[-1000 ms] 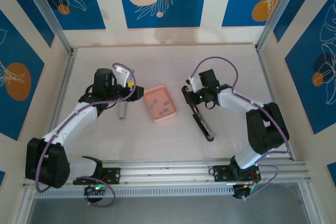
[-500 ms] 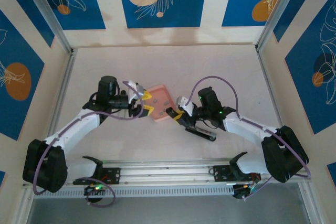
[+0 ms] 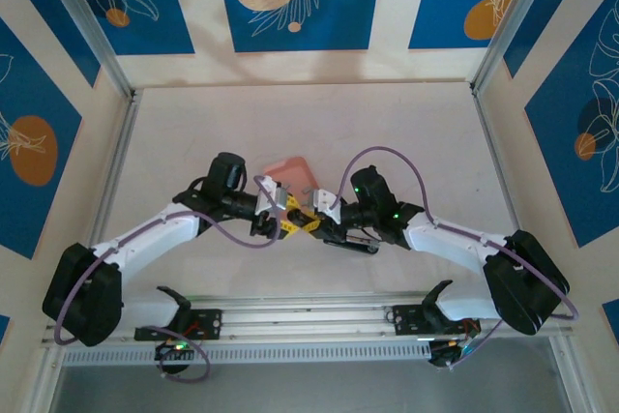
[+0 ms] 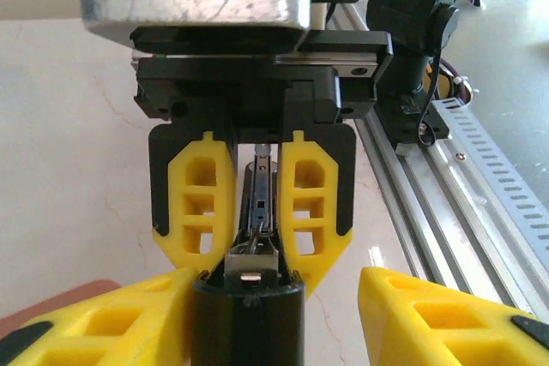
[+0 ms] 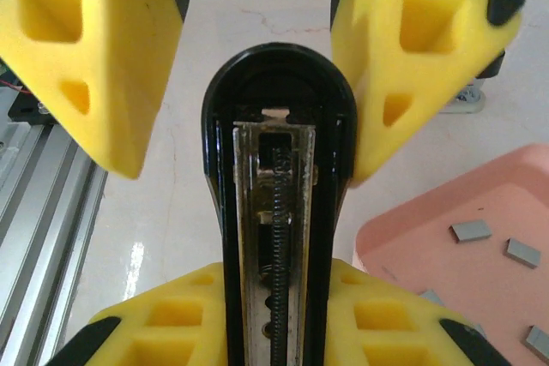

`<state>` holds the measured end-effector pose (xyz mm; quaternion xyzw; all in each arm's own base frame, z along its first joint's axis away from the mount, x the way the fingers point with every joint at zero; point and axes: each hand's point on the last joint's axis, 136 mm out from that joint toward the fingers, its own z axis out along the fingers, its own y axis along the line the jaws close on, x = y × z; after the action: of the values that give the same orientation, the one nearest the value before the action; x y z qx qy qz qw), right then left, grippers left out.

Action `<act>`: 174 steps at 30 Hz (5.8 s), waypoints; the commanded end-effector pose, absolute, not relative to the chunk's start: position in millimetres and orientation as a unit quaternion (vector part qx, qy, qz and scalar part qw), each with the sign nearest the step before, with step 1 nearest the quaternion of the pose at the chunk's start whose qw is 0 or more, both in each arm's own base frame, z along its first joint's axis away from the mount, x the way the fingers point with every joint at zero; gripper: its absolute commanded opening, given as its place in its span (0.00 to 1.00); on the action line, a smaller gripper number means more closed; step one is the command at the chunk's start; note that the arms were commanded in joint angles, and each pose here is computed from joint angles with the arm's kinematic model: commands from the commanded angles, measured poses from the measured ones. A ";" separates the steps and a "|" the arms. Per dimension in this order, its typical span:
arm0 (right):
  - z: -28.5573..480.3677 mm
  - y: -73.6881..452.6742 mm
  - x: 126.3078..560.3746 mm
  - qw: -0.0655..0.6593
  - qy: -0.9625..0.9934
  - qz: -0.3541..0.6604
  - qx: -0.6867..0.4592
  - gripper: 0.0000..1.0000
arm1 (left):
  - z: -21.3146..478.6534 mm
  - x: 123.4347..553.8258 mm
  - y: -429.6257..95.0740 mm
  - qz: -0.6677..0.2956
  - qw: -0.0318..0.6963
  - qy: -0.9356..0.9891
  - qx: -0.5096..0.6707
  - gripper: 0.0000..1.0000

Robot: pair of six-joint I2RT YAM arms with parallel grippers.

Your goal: Load the staples into the stapler

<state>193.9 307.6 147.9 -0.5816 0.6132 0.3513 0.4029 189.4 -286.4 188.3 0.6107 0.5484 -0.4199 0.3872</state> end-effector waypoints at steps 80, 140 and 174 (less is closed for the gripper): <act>43.7 283.2 173.8 0.003 0.891 0.454 0.032 0.46 | 100.4 197.5 -326.7 -0.200 0.187 0.703 0.657 0.16; 85.2 193.1 234.9 0.106 0.943 0.308 0.065 0.57 | 84.8 419.8 -40.4 -0.010 0.177 0.979 0.097 0.50; 95.1 33.1 389.0 0.547 0.826 0.130 -0.030 0.99 | 93.5 389.6 0.4 0.059 0.588 0.807 -0.012 1.00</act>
<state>377.6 35.9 68.8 -0.0243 0.8539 0.1166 0.5066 389.1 -6.5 92.8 0.0010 0.8072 0.0479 0.5883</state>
